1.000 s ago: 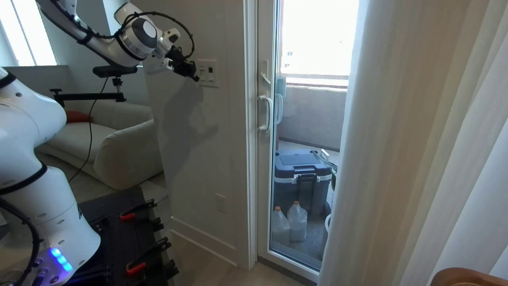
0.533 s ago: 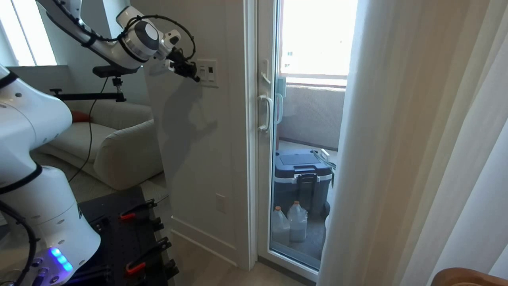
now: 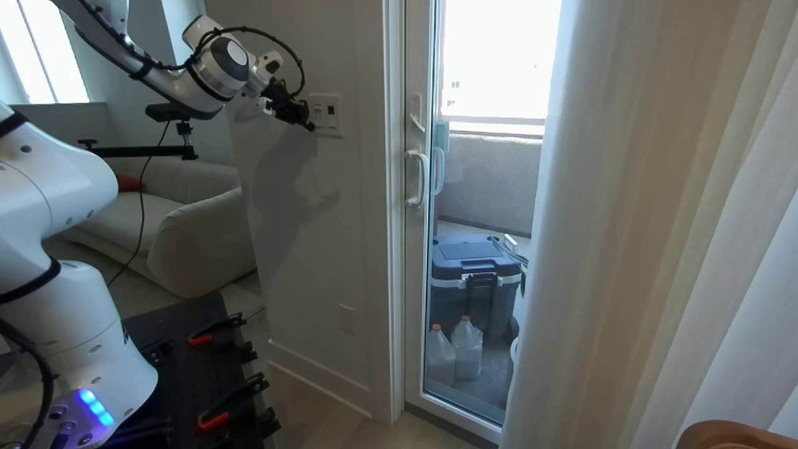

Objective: Pull the blinds to the right, switch off the light, then pull the blinds to the left

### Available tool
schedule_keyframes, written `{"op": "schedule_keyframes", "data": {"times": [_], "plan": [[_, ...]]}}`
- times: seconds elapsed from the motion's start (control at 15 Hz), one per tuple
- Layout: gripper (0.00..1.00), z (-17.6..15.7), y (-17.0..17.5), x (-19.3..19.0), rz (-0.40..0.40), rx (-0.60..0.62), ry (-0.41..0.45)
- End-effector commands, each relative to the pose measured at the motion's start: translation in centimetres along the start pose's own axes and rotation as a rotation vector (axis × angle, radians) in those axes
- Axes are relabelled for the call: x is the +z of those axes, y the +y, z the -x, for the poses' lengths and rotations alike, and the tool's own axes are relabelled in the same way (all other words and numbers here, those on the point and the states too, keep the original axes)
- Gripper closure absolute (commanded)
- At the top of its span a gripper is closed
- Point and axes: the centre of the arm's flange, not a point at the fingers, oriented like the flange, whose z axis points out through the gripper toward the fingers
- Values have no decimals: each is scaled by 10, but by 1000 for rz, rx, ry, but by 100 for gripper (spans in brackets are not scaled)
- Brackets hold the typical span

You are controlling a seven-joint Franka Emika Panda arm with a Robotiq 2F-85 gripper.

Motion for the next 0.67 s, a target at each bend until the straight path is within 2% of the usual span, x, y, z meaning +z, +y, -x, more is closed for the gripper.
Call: {"op": "schedule_keyframes", "data": {"times": [0.0, 0.2, 0.27, 0.4, 0.6], "plan": [[73, -14, 1, 13, -29, 24, -49], [53, -15, -13, 9, -86, 23, -136], [69, 1, -6, 7, -24, 21, -79], [53, -1, -13, 8, -58, 20, -108], [52, -3, -13, 9, -76, 29, -116]]}}
